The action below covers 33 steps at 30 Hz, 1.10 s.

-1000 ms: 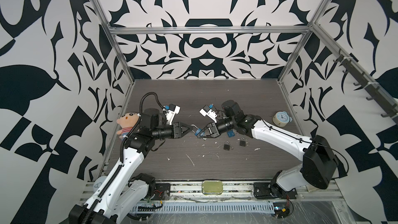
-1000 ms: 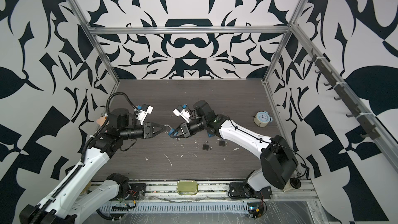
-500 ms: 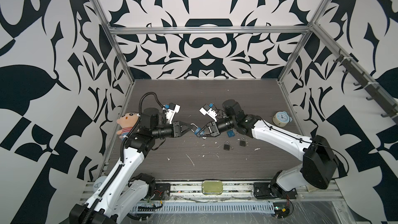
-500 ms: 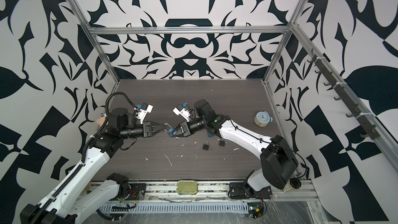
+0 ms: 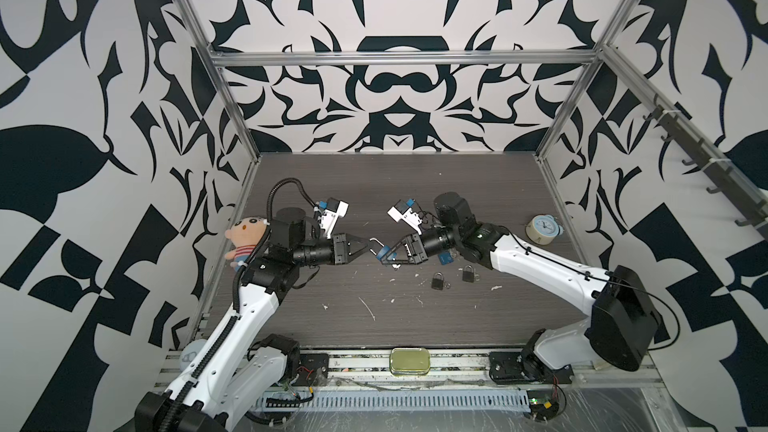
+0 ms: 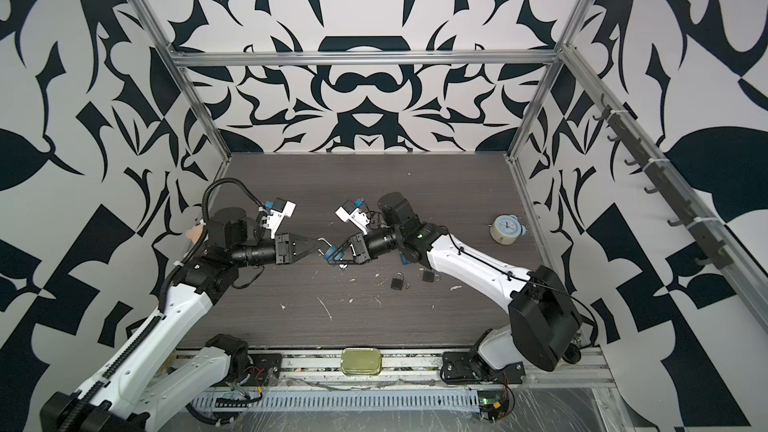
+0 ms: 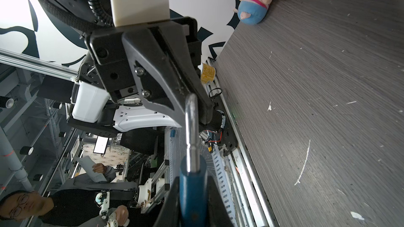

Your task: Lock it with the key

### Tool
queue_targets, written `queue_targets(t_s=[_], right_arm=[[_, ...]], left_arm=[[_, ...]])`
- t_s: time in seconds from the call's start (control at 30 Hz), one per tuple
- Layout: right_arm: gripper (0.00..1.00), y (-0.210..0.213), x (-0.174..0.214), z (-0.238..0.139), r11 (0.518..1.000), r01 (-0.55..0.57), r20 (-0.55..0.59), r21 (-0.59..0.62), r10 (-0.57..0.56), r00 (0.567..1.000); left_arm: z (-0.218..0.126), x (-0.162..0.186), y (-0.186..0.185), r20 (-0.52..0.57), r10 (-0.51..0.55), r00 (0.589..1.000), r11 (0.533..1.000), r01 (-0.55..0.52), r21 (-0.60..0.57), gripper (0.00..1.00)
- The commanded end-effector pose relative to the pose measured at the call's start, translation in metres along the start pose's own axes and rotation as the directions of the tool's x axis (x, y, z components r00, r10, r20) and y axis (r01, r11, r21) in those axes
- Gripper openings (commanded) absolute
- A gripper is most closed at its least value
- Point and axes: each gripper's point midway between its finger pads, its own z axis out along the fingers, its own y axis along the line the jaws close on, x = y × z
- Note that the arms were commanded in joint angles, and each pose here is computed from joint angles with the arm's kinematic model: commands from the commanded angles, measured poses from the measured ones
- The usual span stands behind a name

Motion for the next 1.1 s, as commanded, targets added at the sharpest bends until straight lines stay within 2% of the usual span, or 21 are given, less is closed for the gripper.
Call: queue_targets(t_s=[0.0, 0.43, 0.87, 1.07], right_arm=[[0.00, 0.036, -0.014, -0.008, 0.990, 0.125, 0.051, -0.070, -0.122, 0.991], [0.00, 0.031, -0.027, -0.005, 0.988, 0.152, 0.093, -0.013, -0.150, 0.984], [0.00, 0.047, -0.045, -0.007, 0.982, 0.177, 0.164, -0.061, -0.165, 0.973], [0.00, 0.045, -0.050, -0.007, 0.981, 0.192, 0.180, -0.040, -0.182, 0.967]], left_arm=[[0.002, 0.007, 0.006, -0.018, -0.013, 1.000, 1.000, 0.013, -0.006, 0.00], [0.000, 0.013, 0.001, -0.016, -0.058, 0.998, 0.998, 0.058, 0.000, 0.00], [0.018, 0.037, 0.008, -0.070, -0.074, 0.995, 0.997, 0.071, -0.035, 0.00], [0.022, 0.046, 0.007, -0.089, -0.083, 0.993, 0.996, 0.081, -0.024, 0.00]])
